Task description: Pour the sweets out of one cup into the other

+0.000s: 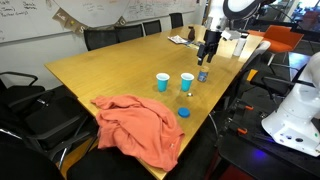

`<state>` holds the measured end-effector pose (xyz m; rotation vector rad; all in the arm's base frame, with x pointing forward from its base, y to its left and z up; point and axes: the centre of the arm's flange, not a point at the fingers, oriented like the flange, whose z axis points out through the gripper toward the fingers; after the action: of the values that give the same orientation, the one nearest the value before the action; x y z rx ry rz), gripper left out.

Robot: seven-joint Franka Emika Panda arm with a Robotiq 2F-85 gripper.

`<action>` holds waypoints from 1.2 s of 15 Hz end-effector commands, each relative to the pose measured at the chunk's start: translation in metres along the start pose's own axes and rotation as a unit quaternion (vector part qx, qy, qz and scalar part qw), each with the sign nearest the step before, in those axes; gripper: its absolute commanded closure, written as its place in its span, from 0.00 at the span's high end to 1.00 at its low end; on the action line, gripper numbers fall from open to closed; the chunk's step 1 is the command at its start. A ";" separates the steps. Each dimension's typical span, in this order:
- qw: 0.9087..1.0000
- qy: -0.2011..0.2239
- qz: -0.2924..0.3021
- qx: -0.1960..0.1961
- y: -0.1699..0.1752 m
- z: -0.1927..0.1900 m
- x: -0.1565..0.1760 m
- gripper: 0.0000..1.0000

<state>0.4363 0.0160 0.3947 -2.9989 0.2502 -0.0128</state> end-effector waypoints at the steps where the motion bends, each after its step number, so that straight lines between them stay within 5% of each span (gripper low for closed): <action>1: 0.999 0.042 0.016 -0.021 -0.008 -0.012 0.023 1.00; 11: 0.985 0.091 0.104 -0.106 -0.011 -0.020 0.121 1.00; 18: 0.983 0.089 0.117 -0.111 -0.004 -0.002 0.127 1.00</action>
<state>0.5623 -0.0010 0.3974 -3.1684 0.6643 -0.2464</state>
